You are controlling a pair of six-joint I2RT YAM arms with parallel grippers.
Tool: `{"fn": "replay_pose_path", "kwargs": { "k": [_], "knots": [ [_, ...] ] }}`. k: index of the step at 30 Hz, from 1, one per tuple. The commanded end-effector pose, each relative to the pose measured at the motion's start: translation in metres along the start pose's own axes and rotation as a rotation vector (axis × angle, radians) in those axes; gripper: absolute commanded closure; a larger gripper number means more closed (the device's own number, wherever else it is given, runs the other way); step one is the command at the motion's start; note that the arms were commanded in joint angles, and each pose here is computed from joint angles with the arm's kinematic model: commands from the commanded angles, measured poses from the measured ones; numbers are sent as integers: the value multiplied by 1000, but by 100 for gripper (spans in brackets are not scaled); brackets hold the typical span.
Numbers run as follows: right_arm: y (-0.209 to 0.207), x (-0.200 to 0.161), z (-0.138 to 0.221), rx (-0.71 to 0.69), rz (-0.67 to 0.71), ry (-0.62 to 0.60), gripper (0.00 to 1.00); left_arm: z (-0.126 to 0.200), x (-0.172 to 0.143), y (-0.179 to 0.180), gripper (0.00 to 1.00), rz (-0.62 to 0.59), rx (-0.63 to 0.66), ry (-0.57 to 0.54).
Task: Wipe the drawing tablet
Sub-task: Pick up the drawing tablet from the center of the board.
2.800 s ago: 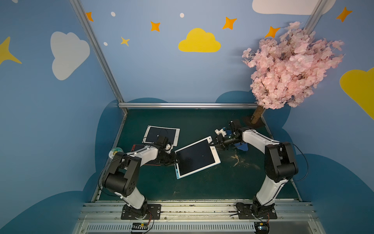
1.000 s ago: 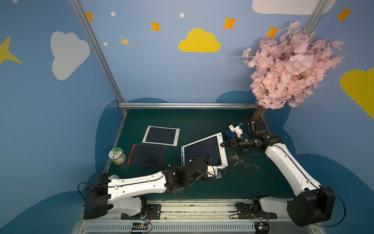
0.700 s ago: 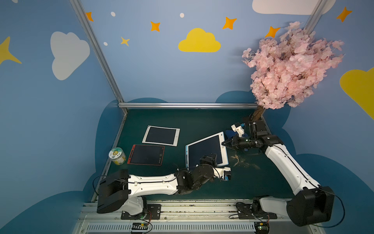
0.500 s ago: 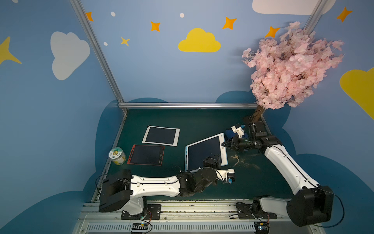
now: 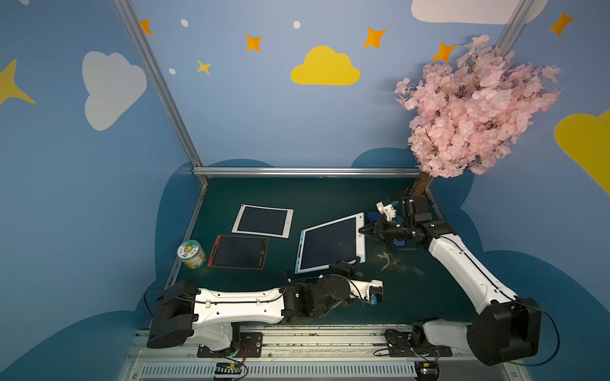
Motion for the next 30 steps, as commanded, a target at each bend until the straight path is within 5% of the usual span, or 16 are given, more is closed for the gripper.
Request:
{"fn": "replay_pose_path", "kwargs": {
  "k": [1, 17, 24, 28, 29, 30],
  "knots": [
    [13, -1, 5, 70, 17, -26, 100, -5, -2, -3, 45, 14, -18, 19],
    [13, -10, 4, 116, -21, 3, 100, -38, -5, 3, 55, -32, 176, 128],
    [7, -14, -1, 129, -38, 14, 100, -40, -3, 11, 97, -16, 213, 144],
    [7, -13, -2, 141, -35, 17, 100, -40, -4, 12, 98, -12, 191, 159],
    [9, -11, 0, 149, -26, 15, 96, -39, -4, 13, 98, -10, 181, 164],
    [10, -9, 2, 150, -22, 11, 73, -39, -5, 14, 98, -7, 174, 171]
  ]
}}
Point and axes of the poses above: each gripper's point midway between its finger pads, its own z axis back along the fingers, its own y axis along the line the jaws close on, x = y × z, the point moved 10 cm from there along z, back along the fingers, and after that the axes turned 7 degrees about z, right-handed, at the moved point
